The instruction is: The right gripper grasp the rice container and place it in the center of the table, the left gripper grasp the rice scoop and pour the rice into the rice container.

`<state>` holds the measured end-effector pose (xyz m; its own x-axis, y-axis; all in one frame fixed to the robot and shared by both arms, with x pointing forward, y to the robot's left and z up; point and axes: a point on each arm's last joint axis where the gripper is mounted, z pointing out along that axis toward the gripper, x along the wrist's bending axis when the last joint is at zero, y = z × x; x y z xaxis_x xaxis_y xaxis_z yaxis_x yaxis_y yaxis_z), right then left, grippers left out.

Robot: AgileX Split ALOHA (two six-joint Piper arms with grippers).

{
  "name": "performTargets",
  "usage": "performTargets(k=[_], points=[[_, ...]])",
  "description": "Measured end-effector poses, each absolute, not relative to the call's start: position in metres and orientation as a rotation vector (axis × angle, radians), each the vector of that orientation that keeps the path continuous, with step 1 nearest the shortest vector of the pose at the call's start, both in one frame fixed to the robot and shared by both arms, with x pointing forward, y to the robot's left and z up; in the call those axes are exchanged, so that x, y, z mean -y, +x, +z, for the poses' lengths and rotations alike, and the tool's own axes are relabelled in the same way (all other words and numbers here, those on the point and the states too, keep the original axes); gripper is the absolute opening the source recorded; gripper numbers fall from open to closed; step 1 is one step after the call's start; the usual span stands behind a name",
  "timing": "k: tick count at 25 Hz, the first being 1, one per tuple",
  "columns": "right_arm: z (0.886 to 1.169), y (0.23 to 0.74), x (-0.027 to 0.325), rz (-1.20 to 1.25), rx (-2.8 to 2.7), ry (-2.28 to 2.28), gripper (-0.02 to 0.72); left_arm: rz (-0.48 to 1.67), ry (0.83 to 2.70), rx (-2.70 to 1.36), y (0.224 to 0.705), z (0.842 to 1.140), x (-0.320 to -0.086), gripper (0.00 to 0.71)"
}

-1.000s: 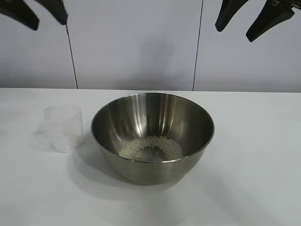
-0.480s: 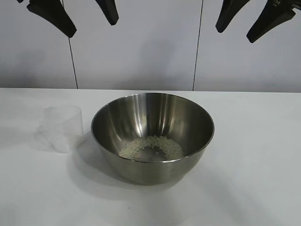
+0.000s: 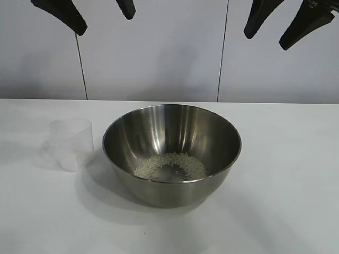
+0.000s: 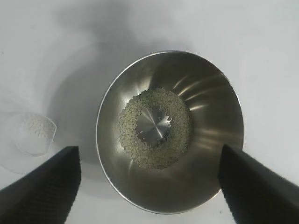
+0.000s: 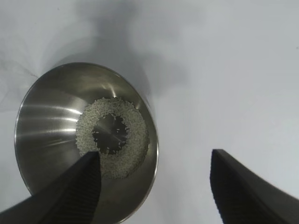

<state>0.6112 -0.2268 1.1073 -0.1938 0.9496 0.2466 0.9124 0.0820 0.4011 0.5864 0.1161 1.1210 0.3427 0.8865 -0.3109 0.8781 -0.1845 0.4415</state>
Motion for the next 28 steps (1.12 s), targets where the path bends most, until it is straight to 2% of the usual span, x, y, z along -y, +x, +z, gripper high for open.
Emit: performTargets(k=[28], points=[[1.1092,0.6147,0.2256,0.791,-2.214,1.938,0.463,-0.032,2.100,-1.561,0.5823,1.1145,-0.1165,0.587]])
